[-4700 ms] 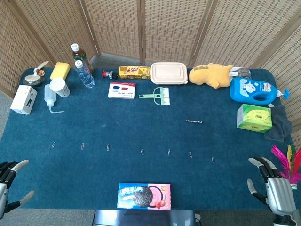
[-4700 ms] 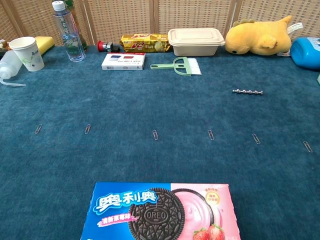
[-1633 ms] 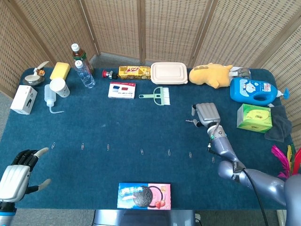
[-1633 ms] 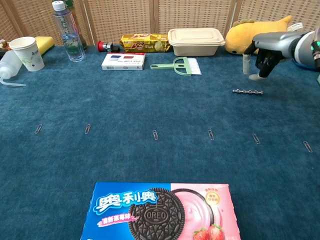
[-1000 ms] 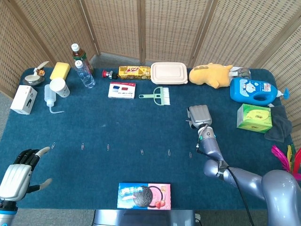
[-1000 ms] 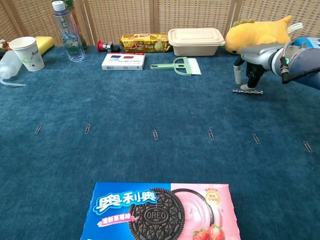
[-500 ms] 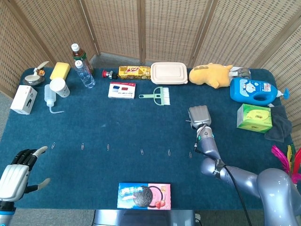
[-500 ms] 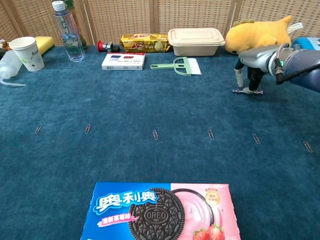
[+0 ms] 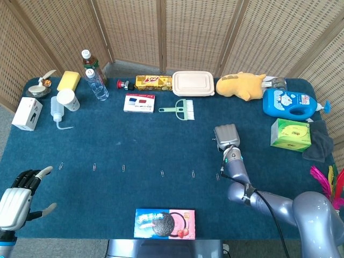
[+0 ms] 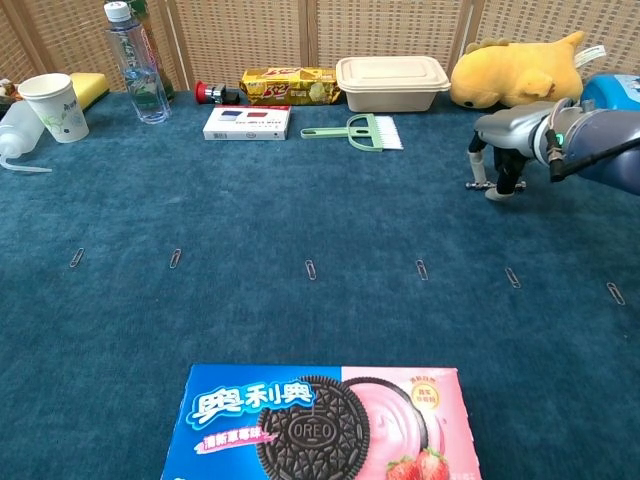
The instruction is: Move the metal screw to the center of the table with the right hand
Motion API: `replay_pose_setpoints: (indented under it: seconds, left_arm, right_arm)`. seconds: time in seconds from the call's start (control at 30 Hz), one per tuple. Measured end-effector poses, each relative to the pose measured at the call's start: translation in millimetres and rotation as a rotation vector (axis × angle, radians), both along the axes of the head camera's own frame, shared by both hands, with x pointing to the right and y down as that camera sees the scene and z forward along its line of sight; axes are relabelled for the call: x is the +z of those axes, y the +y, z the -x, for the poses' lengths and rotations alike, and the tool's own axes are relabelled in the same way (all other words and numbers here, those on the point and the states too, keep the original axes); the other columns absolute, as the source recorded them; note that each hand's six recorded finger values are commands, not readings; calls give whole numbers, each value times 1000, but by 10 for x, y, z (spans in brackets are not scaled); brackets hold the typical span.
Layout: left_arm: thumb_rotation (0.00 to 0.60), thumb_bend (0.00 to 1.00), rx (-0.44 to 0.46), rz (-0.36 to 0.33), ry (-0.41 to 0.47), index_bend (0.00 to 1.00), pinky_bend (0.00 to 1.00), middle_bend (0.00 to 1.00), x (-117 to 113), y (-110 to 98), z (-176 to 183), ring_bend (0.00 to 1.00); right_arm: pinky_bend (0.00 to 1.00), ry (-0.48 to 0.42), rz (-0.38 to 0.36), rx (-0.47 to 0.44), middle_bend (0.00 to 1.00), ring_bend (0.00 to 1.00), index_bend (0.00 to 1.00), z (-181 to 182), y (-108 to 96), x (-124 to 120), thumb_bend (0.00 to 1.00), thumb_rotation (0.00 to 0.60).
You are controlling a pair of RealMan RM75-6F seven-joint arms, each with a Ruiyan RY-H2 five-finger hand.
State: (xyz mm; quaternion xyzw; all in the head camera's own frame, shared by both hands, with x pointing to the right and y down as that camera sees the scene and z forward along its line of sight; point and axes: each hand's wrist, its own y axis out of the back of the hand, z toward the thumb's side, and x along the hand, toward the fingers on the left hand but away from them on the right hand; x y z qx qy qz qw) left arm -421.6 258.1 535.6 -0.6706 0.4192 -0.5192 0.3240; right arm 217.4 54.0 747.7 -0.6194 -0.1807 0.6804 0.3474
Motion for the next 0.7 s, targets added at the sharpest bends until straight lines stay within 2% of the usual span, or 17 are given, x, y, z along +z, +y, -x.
replay_pose_setpoints:
  seconds: [0.7]
  left_arm:
    - [600,205,-13,3,-5,111,137,246,1,31,67,173]
  right_arm:
    - [1000,-2,-5,9,902,1000,508,108,-50,28,375,600]
